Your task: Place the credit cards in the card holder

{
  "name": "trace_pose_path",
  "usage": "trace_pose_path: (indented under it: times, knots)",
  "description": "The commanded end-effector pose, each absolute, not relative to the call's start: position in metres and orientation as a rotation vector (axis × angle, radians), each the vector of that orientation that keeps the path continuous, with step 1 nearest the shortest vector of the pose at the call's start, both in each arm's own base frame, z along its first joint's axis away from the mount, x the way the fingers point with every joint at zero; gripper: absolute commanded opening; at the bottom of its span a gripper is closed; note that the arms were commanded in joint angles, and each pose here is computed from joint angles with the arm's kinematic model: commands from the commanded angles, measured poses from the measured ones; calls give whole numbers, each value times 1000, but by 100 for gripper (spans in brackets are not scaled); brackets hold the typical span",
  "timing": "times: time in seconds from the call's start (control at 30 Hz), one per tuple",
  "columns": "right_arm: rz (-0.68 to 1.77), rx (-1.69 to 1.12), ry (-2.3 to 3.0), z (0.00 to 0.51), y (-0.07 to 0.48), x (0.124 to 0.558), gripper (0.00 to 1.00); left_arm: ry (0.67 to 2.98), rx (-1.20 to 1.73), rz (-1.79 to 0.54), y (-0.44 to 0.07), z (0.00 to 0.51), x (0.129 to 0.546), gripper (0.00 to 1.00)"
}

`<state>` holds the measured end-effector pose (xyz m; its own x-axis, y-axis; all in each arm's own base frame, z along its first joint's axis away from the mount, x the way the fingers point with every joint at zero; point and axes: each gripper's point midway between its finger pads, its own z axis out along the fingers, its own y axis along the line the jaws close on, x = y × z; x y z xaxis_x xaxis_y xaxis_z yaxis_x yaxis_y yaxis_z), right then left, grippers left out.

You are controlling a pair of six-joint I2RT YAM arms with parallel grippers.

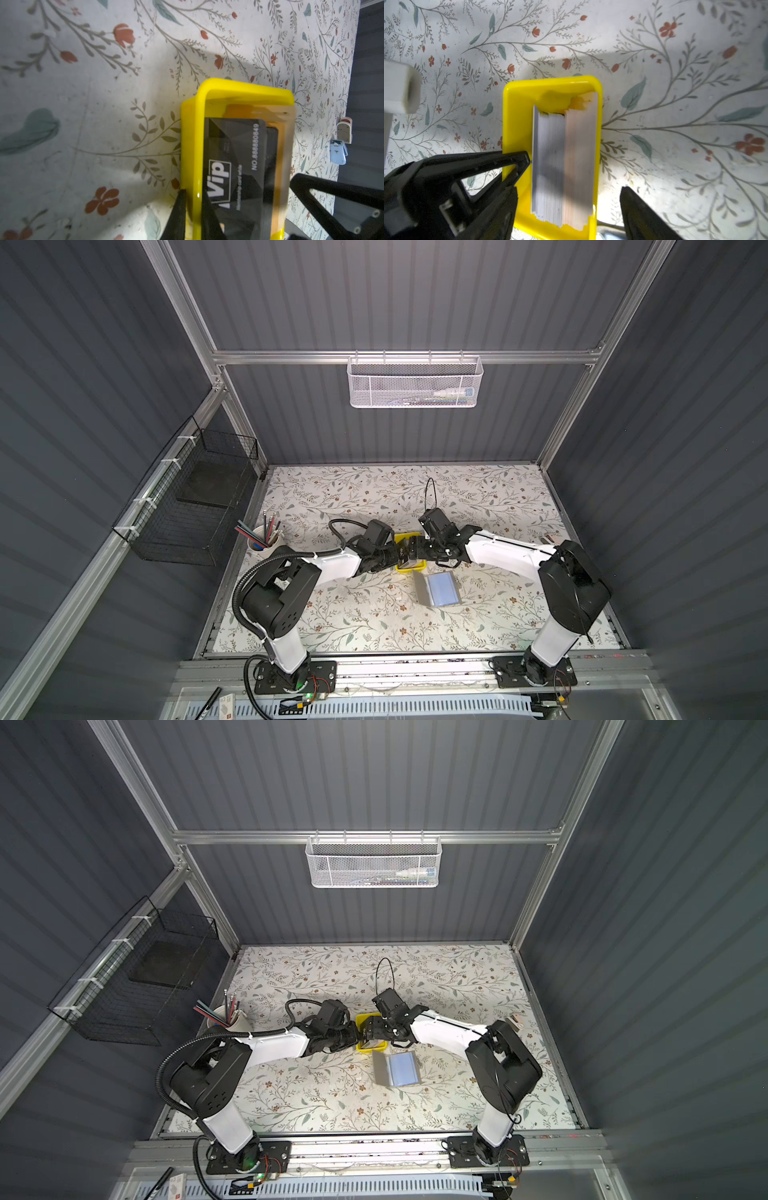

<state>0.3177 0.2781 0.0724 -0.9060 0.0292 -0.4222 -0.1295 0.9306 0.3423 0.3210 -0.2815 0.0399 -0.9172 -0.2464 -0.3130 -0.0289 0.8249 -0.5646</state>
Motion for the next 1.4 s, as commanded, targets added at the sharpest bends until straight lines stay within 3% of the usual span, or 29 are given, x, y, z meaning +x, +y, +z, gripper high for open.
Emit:
trace_pose_path:
  times: [0.0, 0.63, 0.8, 1.37]
  knots:
    - [529, -54, 2649, 77, 273, 310, 80, 2625, -226, -800, -287, 42, 329, 14]
    - [594, -25, 2536, 114, 235, 272, 81, 2623, -233, -863, -306, 48, 321, 29]
    - [598, -6, 2486, 125, 227, 271, 97, 2617, -223, -870, -300, 56, 314, 29]
    - [570, -37, 2399, 166, 227, 288, 99, 2310, 44, -949, -289, 163, 310, 42]
